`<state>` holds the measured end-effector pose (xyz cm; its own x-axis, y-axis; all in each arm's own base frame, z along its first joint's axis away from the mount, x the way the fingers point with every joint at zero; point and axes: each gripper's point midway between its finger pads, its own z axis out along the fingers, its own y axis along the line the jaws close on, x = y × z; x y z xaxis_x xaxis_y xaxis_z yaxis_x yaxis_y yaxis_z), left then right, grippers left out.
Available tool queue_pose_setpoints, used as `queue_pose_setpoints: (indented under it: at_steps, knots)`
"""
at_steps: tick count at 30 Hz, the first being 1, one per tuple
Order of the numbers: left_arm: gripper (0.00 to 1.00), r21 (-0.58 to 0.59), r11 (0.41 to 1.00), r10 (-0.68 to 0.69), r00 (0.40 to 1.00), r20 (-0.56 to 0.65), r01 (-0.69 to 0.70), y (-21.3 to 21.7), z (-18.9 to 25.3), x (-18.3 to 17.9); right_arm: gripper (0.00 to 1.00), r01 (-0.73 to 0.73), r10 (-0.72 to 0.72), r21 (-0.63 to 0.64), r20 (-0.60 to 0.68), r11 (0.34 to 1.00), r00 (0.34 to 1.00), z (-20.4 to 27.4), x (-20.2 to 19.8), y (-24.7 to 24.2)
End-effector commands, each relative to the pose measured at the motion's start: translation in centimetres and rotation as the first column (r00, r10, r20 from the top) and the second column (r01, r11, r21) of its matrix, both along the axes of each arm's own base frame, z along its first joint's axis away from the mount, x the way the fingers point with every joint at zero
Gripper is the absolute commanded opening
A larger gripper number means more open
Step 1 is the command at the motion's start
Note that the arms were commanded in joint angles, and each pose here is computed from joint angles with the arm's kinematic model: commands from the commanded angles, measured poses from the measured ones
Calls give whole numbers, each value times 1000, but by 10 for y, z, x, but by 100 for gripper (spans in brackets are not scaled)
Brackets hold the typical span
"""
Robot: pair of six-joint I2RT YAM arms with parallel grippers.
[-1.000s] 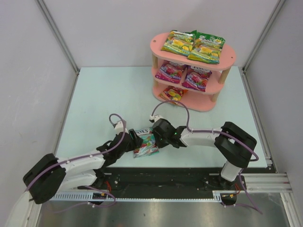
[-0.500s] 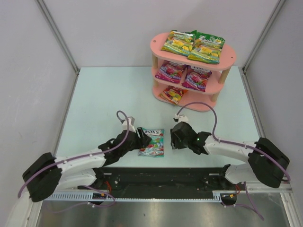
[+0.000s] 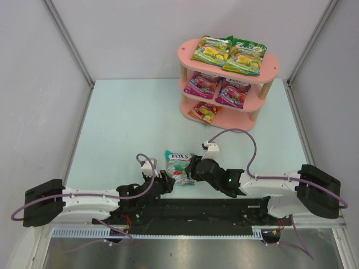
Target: Place and organize the candy bags onto the shelf
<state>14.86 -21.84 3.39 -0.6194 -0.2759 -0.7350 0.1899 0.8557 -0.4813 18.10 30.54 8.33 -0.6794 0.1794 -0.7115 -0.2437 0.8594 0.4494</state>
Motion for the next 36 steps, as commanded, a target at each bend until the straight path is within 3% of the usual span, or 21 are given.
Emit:
queue_pose_setpoints:
  at_steps: [1,10,28,36]
  knots:
    - [66,-20,982,187,981,53,-186,21,0,16,60,177,-178,109,0,978,984,2,20,3]
    - [68,-40,981,193,979,63,-191,27,0,15,61,226,-207,109,-163,968,965,-42,9,12]
    - [65,-60,995,82,996,20,-80,-4,-9,3,60,231,-214,94,-162,968,963,-43,-10,11]
    - [55,-46,997,55,998,8,-54,-16,-12,-2,50,239,-224,84,-156,967,962,-44,-15,9]
